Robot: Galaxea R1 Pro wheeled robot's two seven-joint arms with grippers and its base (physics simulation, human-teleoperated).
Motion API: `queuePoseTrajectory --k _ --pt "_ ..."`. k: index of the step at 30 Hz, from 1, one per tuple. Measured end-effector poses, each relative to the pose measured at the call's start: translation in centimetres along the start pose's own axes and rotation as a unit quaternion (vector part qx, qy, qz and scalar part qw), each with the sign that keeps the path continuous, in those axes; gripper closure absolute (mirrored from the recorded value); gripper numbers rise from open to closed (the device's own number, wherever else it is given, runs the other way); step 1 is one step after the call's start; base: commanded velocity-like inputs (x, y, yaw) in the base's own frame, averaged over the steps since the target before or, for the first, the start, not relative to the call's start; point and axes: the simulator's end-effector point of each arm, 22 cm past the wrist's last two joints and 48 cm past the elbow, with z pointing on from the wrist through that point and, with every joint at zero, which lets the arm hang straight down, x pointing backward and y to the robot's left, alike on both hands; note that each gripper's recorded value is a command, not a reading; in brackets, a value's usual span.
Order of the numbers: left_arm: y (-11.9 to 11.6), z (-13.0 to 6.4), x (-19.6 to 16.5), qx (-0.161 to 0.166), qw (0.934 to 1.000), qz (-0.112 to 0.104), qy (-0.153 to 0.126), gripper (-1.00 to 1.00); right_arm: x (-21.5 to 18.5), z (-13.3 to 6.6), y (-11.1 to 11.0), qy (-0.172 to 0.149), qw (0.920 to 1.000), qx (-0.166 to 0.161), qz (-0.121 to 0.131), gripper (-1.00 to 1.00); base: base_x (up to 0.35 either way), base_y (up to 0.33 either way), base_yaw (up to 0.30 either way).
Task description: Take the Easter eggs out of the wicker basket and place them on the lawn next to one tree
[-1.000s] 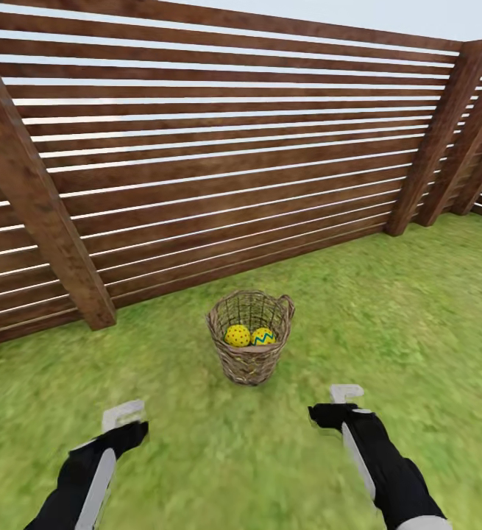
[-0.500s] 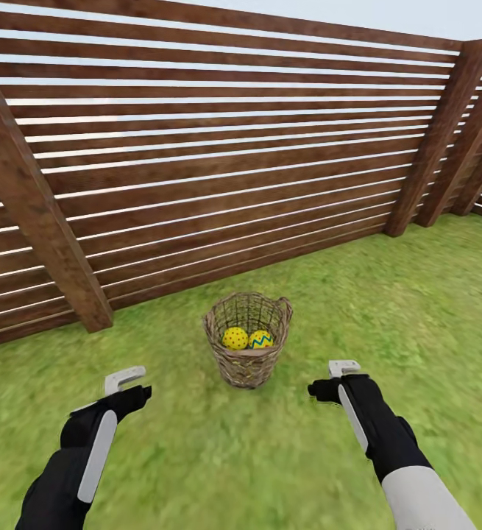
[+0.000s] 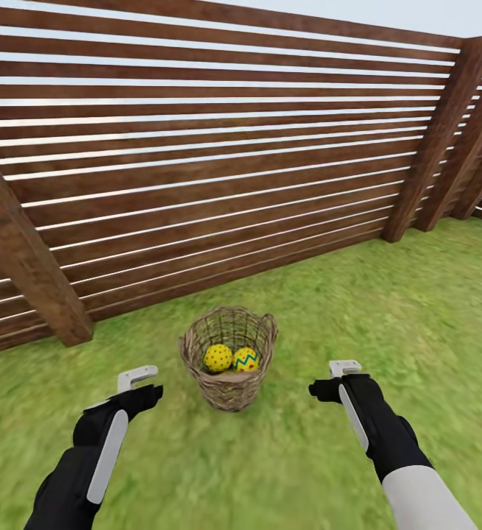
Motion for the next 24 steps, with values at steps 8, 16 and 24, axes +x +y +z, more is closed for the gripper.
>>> queuePoseTrajectory --k 8,16,24 --pt "-0.1 0.0 0.0 0.001 1.0 0.002 0.0 -1.0 0.1 0.1 0.1 0.0 1.0 -0.001 0.0 -1.0 0.281 -0.225 0.229" --pt "-0.1 0.0 0.1 0.001 1.0 0.003 0.004 -1.0 0.0 0.0 0.1 0.0 1.0 -0.001 0.0 -1.0 0.281 -0.225 0.288" --pt "-0.1 -0.1 1.0 0.001 0.9997 0.009 0.023 -1.0 -0.7 -0.4 -3.7 -0.012 0.9976 0.013 0.066 -1.0 0.281 -0.224 0.242"
